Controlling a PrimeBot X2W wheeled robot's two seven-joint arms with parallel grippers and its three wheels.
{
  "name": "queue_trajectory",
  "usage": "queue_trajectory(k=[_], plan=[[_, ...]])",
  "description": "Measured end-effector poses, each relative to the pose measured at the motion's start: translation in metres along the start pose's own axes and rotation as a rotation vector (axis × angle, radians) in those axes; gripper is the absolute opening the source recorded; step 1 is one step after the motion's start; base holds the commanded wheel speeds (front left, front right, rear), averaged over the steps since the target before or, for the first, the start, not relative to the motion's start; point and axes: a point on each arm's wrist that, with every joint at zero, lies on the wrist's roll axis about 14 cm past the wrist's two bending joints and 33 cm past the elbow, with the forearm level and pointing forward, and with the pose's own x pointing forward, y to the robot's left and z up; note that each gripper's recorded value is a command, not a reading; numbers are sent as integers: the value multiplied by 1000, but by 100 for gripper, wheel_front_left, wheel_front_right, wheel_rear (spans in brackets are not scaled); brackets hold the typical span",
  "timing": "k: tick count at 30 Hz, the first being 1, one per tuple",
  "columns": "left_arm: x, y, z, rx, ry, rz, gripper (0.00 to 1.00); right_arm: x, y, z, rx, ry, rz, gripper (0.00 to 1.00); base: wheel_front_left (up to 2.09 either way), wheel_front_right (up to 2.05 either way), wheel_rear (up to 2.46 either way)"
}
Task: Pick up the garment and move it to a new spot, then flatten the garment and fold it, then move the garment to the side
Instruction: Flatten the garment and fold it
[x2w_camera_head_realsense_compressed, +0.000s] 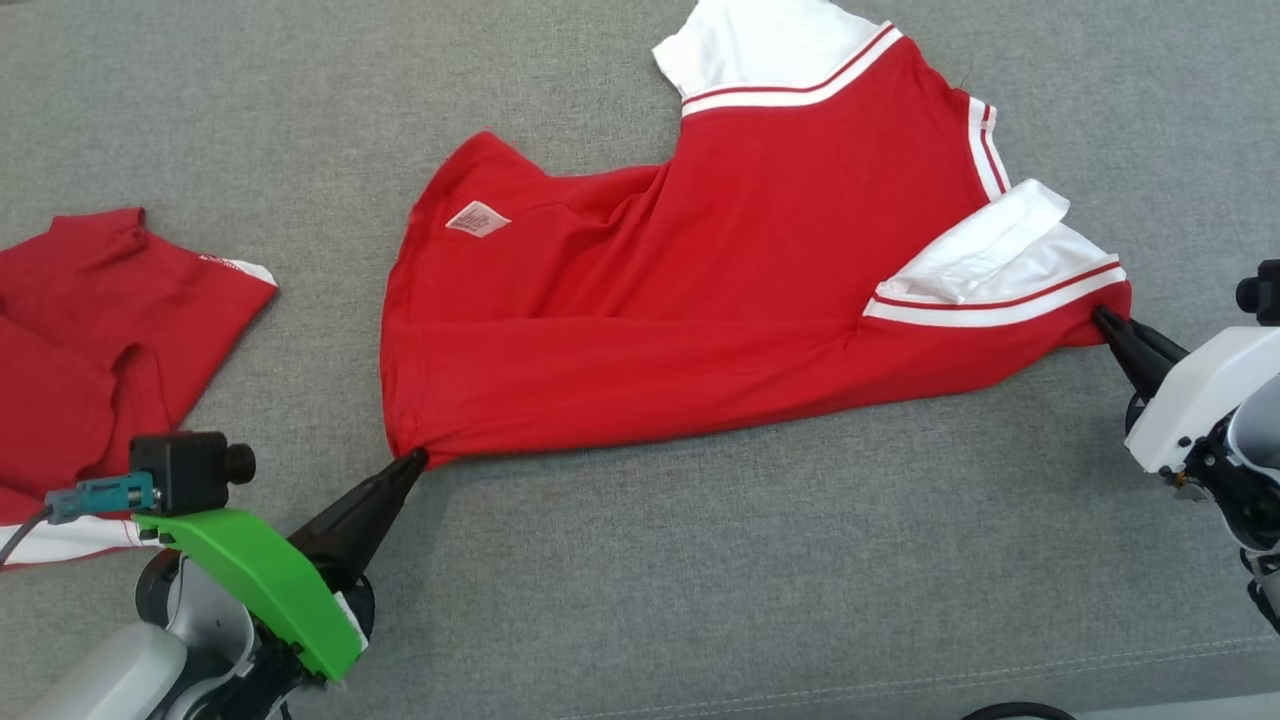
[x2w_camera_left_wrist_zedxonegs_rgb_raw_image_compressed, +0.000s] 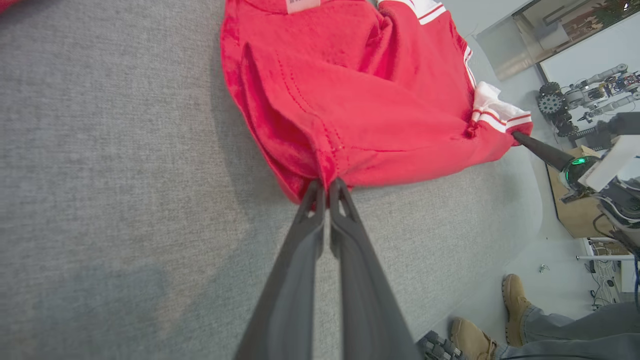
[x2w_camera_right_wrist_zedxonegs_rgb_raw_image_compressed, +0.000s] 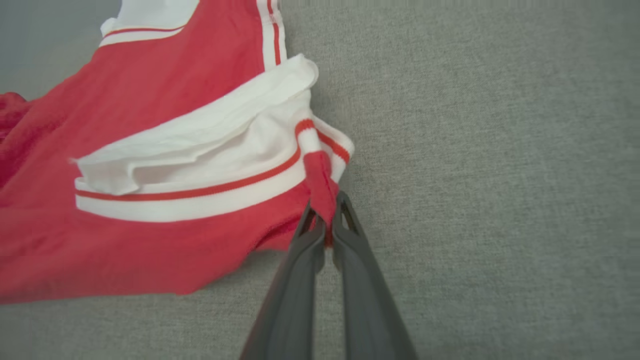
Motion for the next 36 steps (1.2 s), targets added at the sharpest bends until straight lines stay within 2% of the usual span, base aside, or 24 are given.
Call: queue_trajectory(k=[7,15,19,23,29,30,31,32,33,34,35,36], plan=[[-19,-16,12,36,-11,-47,0,-25,1,16,-15,8,32,0,0,0,0],[-36,-34,8,81,4,-73,0,-68,-8,17,-14,41,24,0,0,0,0],[-41,-31,-20,73,70,-42,0,-88,-15,-5,22,99,-4,0,0,0,0],[-40,-27,-64,-10,160,-15,0,-97,-25,-32,71,142,-52,0,0,0,0],[-30,-22,-97,-90,209,18,0,-95,-32,-64,89,188,-111,0,0,0,0],[-29,-18,-100,-95,210,31,0,-93,-32,-69,91,200,-114,12,0,0,0],[-28,-14,-101,-102,205,43,8,-92,-30,-73,94,206,-114,23,0,0,0],[-27,-13,-102,-106,203,47,18,-90,-30,-76,98,209,-116,25,0,0,0],[-25,-12,-102,-109,195,50,27,-88,-30,-77,100,206,-118,34,0,0,0],[-24,-10,-101,-109,185,56,44,-87,-30,-76,92,205,-118,57,0,0,0],[-24,-8,-99,-111,176,63,88,-86,-30,-75,82,198,-122,100,0,0,0],[-23,-7,-98,-112,165,67,100,-85,-31,-74,79,192,-126,100,0,0,0]])
